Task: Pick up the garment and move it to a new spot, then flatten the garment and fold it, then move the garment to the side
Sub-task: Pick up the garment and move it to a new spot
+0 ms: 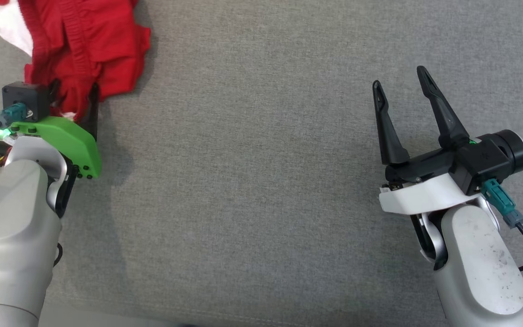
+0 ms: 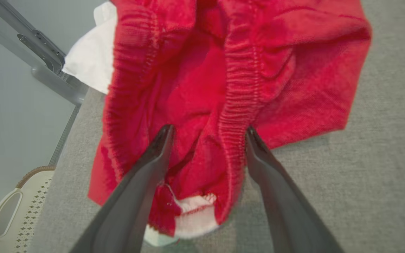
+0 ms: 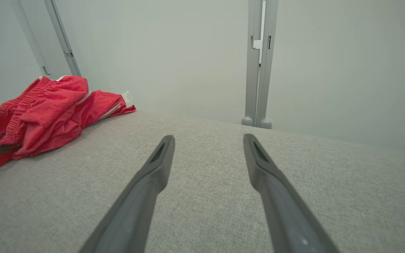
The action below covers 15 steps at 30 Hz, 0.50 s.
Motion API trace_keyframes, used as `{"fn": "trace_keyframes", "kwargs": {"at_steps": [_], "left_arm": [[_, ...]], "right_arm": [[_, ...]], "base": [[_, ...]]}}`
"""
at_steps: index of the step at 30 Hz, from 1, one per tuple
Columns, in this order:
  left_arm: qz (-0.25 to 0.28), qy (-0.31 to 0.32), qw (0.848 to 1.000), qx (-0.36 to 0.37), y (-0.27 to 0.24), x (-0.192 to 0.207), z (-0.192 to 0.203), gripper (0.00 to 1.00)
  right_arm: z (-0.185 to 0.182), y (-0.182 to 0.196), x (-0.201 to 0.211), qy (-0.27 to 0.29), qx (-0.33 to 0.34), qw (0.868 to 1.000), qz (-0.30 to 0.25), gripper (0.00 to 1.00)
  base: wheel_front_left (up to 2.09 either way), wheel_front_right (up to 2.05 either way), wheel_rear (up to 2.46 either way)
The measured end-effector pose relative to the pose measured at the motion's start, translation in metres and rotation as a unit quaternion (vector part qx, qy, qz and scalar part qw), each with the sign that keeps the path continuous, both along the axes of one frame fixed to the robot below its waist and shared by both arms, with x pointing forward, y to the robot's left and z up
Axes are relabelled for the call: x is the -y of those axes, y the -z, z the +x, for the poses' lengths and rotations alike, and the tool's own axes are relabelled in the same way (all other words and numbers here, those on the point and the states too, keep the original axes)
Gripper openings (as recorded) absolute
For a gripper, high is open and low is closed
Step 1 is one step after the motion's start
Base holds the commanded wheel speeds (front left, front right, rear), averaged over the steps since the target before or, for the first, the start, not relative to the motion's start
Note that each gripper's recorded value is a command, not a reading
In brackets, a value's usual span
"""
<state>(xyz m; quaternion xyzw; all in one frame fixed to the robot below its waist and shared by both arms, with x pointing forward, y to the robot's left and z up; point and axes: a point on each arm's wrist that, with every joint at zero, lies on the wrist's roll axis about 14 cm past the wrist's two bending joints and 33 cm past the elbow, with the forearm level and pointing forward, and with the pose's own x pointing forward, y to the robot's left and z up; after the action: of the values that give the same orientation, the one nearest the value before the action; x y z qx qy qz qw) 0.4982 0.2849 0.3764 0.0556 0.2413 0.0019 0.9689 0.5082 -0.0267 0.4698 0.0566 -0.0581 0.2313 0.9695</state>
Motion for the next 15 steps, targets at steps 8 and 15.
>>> {"fn": "trace_keyframes", "kwargs": {"at_steps": [8, 15], "left_arm": [[-0.008, -0.003, 0.999, -0.04, 0.028, 0.002, 0.007, 0.25], [-0.007, -0.002, 1.0, -0.014, 0.017, 0.0, 0.008, 0.0]], "right_arm": [[0.003, 0.016, 0.02, 0.025, -0.017, 0.999, -0.012, 1.0], [0.002, 0.007, 0.021, 0.027, -0.009, 1.0, -0.009, 1.0]], "base": [[0.0, 0.0, 0.0], [0.0, 0.0, 0.0]]}}
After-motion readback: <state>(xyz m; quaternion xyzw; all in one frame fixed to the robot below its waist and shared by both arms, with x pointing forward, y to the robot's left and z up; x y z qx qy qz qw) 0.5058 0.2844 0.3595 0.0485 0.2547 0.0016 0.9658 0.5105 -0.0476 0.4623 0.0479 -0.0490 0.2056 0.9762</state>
